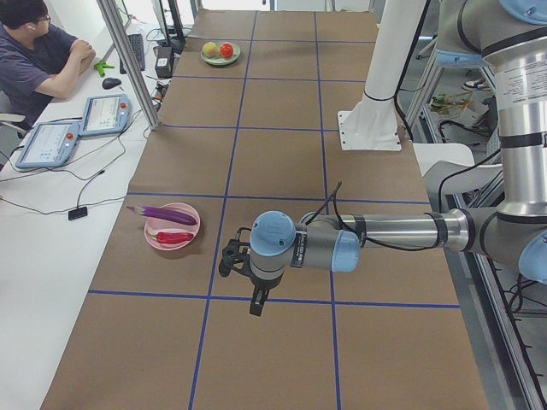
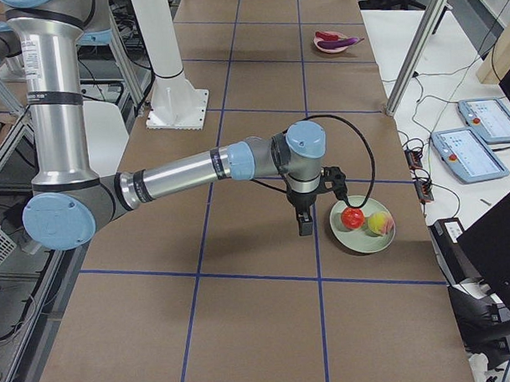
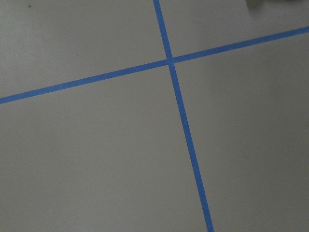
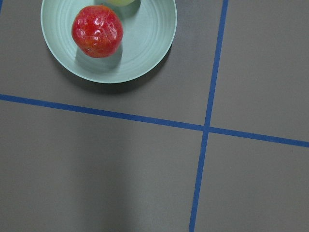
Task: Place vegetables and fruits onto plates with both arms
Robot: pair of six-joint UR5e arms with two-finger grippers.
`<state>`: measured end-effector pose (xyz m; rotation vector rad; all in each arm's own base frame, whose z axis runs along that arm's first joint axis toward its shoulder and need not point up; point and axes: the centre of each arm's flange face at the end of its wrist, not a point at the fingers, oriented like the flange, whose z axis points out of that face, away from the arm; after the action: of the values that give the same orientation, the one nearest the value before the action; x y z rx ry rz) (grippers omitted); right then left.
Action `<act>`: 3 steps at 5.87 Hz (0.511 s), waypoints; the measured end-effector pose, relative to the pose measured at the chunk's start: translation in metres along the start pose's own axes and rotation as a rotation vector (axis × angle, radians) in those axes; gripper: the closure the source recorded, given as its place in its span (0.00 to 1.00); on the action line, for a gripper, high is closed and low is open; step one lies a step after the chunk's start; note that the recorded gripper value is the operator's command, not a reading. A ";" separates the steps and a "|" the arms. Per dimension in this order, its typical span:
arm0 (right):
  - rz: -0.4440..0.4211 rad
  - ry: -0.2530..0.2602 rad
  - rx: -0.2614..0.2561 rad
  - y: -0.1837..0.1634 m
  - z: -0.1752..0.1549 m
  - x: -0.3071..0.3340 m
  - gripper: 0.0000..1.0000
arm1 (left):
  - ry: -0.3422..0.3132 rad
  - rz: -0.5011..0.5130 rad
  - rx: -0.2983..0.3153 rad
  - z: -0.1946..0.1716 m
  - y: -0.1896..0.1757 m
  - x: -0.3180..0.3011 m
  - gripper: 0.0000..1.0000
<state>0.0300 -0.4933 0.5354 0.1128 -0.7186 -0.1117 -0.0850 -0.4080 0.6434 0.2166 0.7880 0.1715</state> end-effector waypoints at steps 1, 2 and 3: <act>0.004 -0.001 -0.002 0.012 0.002 0.002 0.00 | -0.005 0.009 0.018 -0.008 -0.012 0.002 0.00; 0.008 -0.001 -0.001 0.022 0.001 0.001 0.00 | -0.006 0.018 0.030 -0.012 -0.020 0.004 0.00; 0.010 0.001 -0.005 0.029 0.003 0.003 0.00 | -0.004 0.024 0.036 -0.013 -0.021 0.004 0.00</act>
<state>0.0320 -0.4653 0.5434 0.1041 -0.7181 -0.1040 -0.0902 -0.4256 0.6260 0.2600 0.7855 0.1796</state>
